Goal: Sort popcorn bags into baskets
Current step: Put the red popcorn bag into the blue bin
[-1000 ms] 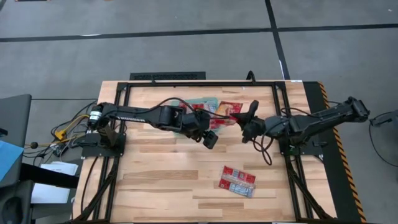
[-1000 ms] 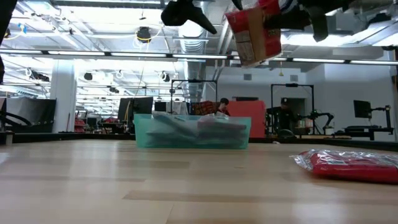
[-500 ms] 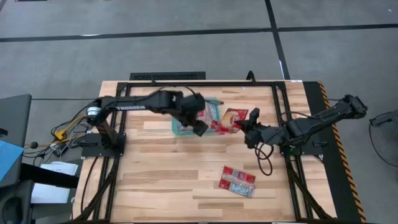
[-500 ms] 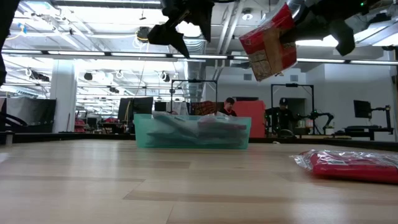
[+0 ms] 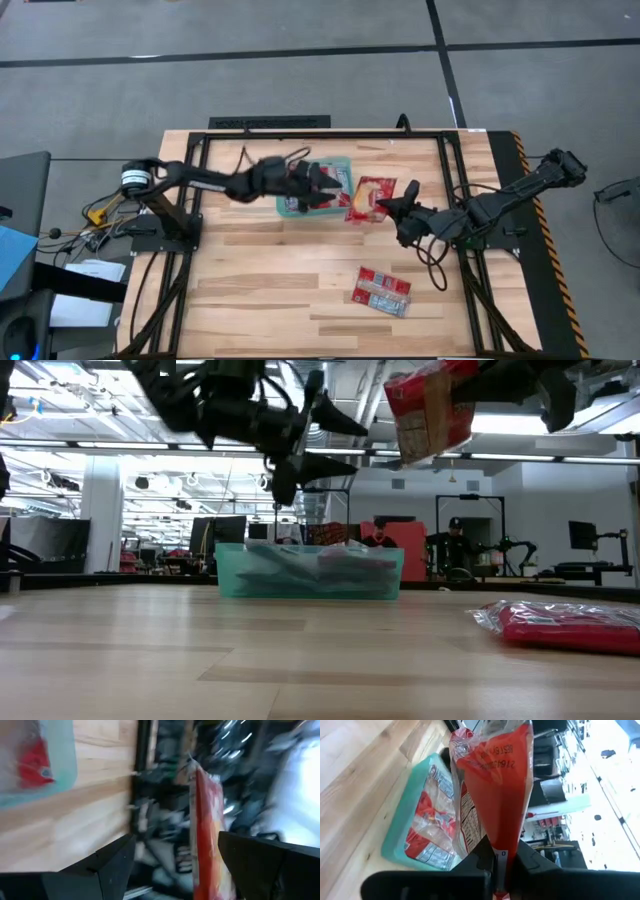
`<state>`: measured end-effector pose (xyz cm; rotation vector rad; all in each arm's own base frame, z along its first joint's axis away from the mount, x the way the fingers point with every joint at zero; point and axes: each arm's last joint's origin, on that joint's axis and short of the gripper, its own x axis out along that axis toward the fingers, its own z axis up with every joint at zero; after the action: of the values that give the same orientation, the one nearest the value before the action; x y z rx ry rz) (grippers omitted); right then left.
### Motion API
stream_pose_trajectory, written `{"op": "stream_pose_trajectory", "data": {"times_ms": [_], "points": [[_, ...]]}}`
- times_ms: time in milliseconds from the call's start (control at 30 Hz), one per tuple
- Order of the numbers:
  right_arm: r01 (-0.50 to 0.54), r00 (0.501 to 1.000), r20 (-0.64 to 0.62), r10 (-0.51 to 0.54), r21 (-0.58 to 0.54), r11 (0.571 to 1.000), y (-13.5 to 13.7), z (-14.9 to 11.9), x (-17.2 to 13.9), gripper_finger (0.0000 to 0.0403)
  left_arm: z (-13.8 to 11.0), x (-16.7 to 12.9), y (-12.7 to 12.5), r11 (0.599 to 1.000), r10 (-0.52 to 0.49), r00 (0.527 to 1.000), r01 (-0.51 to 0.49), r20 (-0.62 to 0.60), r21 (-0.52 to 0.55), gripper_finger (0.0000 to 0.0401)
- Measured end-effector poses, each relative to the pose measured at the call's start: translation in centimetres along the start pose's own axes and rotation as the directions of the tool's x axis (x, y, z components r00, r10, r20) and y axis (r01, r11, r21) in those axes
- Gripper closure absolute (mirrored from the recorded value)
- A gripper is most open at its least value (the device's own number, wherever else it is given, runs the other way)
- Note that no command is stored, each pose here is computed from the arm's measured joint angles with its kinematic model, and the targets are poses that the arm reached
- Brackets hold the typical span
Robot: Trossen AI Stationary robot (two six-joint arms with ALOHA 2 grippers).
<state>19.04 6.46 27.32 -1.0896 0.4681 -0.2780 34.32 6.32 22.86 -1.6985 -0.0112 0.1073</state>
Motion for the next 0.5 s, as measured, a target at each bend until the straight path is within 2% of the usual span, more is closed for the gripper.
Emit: {"op": "stream_pose_trajectory", "data": {"times_ms": [100,200,333,500], "points": [[-0.003,1.000,0.023,0.003,0.007,1.000,-0.1,0.1,0.1,0.0364,-1.0,-0.2,0.8,0.990,-0.128,0.990,0.131,0.054,-0.054,0.0128],[-0.011,0.998,0.056,0.010,0.020,1.000,-0.1,0.4,0.7,0.0365,-1.9,0.4,0.2,0.974,-0.216,0.976,0.218,0.035,-0.057,0.0128],[0.017,0.996,0.087,-0.019,0.024,1.000,-0.3,0.9,1.7,0.0362,-3.4,1.5,-1.3,0.974,-0.226,0.974,0.226,-0.003,-0.029,0.0128],[0.042,0.996,0.078,-0.040,-0.016,0.999,0.0,1.2,2.6,0.0359,-3.7,2.1,-2.6,0.971,-0.235,0.970,0.237,-0.056,0.025,0.0128]]}}
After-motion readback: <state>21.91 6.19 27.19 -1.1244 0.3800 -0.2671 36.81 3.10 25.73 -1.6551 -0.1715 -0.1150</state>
